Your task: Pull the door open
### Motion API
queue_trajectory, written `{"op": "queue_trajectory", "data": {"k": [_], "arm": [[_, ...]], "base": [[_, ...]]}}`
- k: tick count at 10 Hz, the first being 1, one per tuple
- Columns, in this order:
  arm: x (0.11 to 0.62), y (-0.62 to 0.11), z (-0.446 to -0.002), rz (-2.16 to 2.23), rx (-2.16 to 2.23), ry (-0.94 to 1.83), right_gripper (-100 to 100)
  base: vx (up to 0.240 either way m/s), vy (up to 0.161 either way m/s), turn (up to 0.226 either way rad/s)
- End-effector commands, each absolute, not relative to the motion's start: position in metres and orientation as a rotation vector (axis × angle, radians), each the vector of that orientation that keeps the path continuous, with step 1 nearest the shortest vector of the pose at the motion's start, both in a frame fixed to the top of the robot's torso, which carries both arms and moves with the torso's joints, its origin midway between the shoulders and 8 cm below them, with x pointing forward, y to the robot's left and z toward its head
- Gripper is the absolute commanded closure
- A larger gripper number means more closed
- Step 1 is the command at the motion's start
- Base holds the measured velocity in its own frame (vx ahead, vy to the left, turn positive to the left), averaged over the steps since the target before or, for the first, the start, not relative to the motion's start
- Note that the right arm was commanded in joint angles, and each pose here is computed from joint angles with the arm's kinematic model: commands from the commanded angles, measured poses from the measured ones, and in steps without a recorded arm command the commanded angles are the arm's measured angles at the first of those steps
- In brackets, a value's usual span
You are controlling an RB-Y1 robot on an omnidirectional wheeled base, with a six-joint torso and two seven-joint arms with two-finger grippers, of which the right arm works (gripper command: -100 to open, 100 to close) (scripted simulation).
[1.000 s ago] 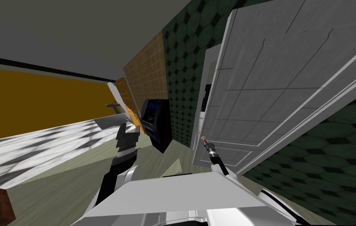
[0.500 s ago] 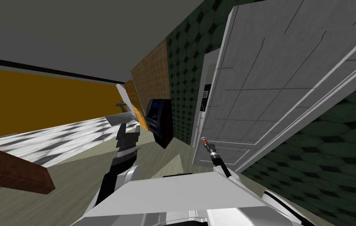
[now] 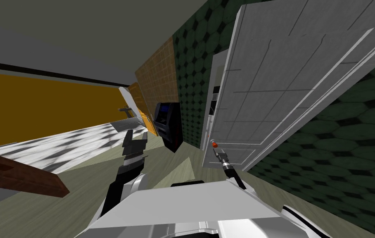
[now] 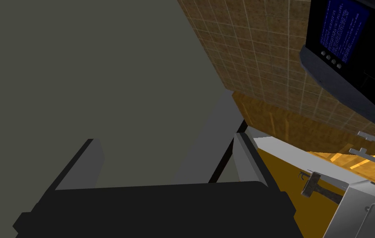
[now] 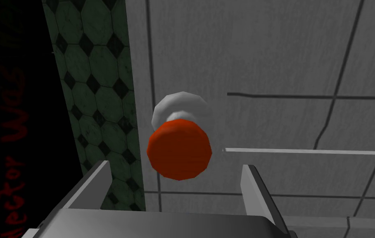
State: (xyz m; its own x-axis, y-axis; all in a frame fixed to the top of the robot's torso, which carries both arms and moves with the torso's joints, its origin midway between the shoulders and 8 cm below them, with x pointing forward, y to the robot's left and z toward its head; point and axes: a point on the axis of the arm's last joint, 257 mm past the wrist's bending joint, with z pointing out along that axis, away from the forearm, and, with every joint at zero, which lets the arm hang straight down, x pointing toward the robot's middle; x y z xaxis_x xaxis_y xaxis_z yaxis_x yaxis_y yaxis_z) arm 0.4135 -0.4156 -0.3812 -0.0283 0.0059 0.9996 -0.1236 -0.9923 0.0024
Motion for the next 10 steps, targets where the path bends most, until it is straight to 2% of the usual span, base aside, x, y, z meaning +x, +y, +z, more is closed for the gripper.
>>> {"op": "queue_trajectory", "data": {"k": [1, 3, 4, 10], "arm": [[0.4093, -0.4159, -0.3870, 2.171, 2.143, -0.130, -100], [0.4087, -0.4159, -0.3874, 2.169, 2.145, -0.129, -100], [0.4088, -0.4142, -0.3888, 2.166, 2.143, -0.135, -100], [0.4108, -0.4089, -0.3911, 2.160, 2.131, -0.149, -100]], "base": [[-0.166, 0.062, -0.034], [-0.146, 0.046, -0.025], [0.080, -0.039, 0.026], [0.184, -0.056, 0.036]]}}
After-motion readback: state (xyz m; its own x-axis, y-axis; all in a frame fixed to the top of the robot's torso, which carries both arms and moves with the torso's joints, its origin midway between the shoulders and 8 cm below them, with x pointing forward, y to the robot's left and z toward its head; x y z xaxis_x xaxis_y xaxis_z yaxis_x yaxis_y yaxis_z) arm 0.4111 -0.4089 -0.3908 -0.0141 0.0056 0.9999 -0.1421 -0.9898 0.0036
